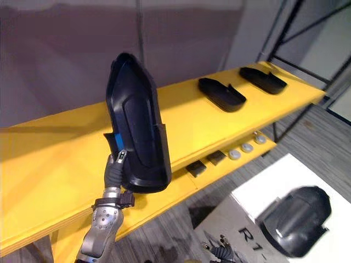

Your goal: Walk over and take plastic housings, then place them on the shelf

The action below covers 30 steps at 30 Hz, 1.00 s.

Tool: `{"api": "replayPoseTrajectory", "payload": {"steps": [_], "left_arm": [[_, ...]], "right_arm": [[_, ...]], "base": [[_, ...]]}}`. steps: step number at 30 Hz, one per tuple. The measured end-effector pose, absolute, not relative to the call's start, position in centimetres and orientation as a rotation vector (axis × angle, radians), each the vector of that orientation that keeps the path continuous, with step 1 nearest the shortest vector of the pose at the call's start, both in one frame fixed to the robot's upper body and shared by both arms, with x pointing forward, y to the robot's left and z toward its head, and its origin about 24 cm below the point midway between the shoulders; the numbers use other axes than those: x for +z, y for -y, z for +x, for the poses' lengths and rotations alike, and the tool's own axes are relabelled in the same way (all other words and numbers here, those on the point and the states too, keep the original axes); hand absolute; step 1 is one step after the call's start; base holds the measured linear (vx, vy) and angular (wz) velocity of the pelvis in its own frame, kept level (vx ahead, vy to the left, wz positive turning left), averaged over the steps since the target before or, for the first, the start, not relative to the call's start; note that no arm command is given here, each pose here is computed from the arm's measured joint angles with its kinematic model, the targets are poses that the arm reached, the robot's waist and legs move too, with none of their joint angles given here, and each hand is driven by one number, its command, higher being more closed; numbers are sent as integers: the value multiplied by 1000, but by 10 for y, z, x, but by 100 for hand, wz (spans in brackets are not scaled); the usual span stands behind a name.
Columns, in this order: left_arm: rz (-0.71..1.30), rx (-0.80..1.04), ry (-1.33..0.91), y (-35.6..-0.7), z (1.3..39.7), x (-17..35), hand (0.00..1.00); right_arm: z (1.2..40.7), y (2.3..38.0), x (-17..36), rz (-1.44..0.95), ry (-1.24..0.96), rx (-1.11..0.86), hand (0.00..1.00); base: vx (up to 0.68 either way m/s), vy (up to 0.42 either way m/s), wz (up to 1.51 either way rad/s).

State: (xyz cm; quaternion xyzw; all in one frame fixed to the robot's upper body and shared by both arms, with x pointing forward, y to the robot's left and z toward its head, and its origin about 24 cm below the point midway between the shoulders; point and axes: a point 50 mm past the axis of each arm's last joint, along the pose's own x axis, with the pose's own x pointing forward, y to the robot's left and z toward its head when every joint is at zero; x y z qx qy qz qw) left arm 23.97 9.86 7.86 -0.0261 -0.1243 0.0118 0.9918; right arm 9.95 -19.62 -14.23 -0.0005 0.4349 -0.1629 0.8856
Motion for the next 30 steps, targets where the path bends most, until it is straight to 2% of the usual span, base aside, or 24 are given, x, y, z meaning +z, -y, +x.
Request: {"api": "replayPoseTrajectory", "payload": {"steps": [3, 8, 15, 24, 30], "left_arm": [[-73, 29, 247, -95, 236, 78, 100], [-87, 8, 264, -87, 234, 81, 100], [-27, 10, 255, -85, 234, 78, 100], [73, 130, -44, -99, 248, 15, 100], [58, 178, -129, -100, 263, 1, 100]], "right_arm": [[88, 190, -144, 21, -928, -346, 0], [92, 189, -143, 20, -913, -337, 0], [92, 186, -143, 19, -916, -326, 0], [93, 182, -150, 18, -964, -305, 0], [90, 187, -151, -2, -985, -308, 0]], "base": [[154, -260, 75], [142, -159, 10], [105, -14, 0], [-48, -12, 2], [-141, -29, 2]]}}
